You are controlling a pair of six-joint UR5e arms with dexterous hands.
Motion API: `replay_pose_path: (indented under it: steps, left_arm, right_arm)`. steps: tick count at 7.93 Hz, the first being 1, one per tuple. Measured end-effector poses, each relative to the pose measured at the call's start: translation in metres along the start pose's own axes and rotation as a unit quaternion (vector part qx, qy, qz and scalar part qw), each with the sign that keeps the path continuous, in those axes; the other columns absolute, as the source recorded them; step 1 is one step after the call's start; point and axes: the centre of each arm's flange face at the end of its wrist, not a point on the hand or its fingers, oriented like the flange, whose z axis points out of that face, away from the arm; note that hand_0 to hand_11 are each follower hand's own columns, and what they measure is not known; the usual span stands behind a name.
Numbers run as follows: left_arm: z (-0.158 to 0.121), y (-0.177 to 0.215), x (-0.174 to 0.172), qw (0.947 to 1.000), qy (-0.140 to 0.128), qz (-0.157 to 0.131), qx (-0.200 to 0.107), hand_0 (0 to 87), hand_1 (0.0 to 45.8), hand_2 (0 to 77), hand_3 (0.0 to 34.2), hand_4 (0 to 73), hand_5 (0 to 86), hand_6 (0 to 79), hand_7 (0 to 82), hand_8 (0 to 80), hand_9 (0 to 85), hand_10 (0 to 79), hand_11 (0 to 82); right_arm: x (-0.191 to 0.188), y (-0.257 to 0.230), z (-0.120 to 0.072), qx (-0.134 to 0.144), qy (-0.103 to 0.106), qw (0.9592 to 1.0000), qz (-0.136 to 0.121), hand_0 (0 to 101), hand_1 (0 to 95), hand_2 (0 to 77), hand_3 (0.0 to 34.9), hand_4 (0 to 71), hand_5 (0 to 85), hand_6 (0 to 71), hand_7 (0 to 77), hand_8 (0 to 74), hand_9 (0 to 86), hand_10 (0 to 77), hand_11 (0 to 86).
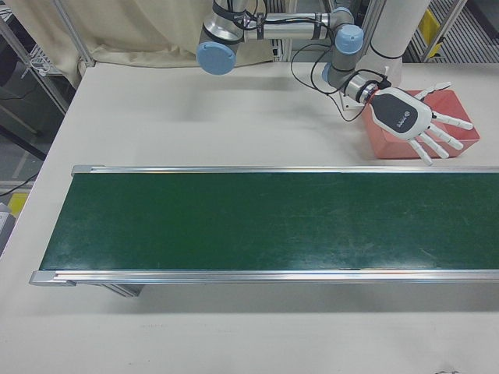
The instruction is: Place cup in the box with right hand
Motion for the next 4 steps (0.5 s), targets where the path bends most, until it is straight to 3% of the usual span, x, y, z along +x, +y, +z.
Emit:
replay_pose_path:
  steps: [1,2,3,4]
  left_arm:
    - [0.000,0.000,0.000,1.0000,0.000,0.000,0.000,0.0,0.5,0.5,0.0,0.0,0.0,0.0,0.0,0.0,0.0,0.0,0.0]
    - [0.000,0.000,0.000,1.0000,0.000,0.000,0.000,0.0,0.5,0.5,0.0,0.0,0.0,0.0,0.0,0.0,0.0,0.0,0.0]
    - [0.000,0.000,0.000,1.0000,0.000,0.000,0.000,0.0,0.5,0.5,0.0,0.0,0.0,0.0,0.0,0.0,0.0,0.0,0.0]
    - [0.000,0.000,0.000,1.0000,0.000,0.000,0.000,0.0,0.5,0.5,0.0,0.0,0.0,0.0,0.0,0.0,0.0,0.0,0.0]
  right_arm:
    - [-0.009,-0.004,0.005,0.000,-0.008,1.0000,0.000,0,3.3,7.1,15.4,0.0,0.5,0.5,4.9,0.5,0.5,0.5,1.1]
    - [-0.028,-0.018,0.013,0.003,-0.023,0.9997,0.004,0,3.3,7.1,15.4,0.0,0.5,0.5,4.9,0.5,0.5,0.5,1.1]
    - [-0.052,-0.043,0.023,0.004,-0.040,0.9991,0.014,0,1.6,1.1,15.8,12.5,0.5,0.5,6.5,0.5,0.5,0.5,0.5]
    - [-0.078,-0.073,0.036,-0.001,-0.056,0.9982,0.024,11,0.5,1.1,14.2,27.3,0.5,0.5,6.5,0.5,0.5,7.1,19.1]
